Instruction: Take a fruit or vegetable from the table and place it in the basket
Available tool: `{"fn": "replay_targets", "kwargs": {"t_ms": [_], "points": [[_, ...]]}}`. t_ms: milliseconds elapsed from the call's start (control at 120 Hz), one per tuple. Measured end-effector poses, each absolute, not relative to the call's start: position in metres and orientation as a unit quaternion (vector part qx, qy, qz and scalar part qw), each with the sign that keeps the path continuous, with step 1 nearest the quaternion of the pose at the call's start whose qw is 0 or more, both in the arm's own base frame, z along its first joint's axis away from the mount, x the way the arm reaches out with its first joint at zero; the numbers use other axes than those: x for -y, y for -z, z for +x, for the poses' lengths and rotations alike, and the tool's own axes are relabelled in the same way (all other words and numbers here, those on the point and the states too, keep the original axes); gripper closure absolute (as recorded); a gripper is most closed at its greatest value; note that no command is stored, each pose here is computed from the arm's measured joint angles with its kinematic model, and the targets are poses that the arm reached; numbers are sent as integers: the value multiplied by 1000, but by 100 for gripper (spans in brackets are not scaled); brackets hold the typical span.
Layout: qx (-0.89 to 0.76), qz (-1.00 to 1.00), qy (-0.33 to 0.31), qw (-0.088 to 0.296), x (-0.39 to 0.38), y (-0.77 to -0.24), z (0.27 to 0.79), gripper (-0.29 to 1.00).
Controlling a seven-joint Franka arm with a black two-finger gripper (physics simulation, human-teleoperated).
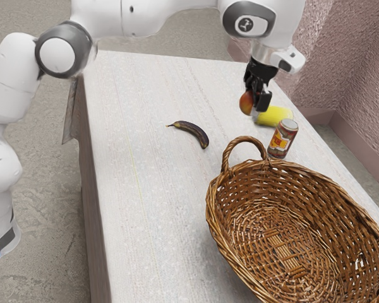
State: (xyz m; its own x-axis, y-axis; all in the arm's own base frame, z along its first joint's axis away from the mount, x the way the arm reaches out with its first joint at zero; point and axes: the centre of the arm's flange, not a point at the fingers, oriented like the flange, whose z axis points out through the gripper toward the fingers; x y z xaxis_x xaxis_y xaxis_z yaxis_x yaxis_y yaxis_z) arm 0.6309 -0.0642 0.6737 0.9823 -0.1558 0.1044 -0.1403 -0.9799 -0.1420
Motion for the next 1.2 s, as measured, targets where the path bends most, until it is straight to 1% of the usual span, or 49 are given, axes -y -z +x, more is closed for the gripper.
{"fn": "replay_targets", "kwargs": {"t_ms": [133, 317, 383, 533, 617, 750, 767, 808, 867, 983, 1017, 1033, 1067, 1108, 1142, 1167, 1200], "points": [[-125, -987, 59, 82, 128, -695, 602, 31], [-202, -973, 71, 87, 222, -702, 563, 31], [-225, -968, 71, 80, 250, -693, 557, 31], [-248, -966, 52, 57, 292, -640, 575, 31], [-252, -965, 46, 53, 309, -614, 582, 32], [-242, -968, 49, 47, 318, -598, 587, 32], [-241, -968, 49, 46, 319, -596, 587, 31], [-238, -969, 50, 45, 321, -594, 587, 23], [-233, -970, 52, 43, 322, -593, 587, 16], [-222, -972, 61, 43, 322, -600, 586, 7], [-213, -972, 77, 55, 316, -616, 583, 5], [-205, -973, 88, 67, 311, -625, 582, 5], [-172, -972, 117, 106, 286, -655, 579, 4], [-108, -972, 138, 156, 233, -688, 581, 3], [-24, -972, 125, 198, 158, -700, 593, 2], [30, -970, 111, 215, 103, -707, 593, 2], [76, -965, 88, 236, 48, -705, 581, 1]]}}
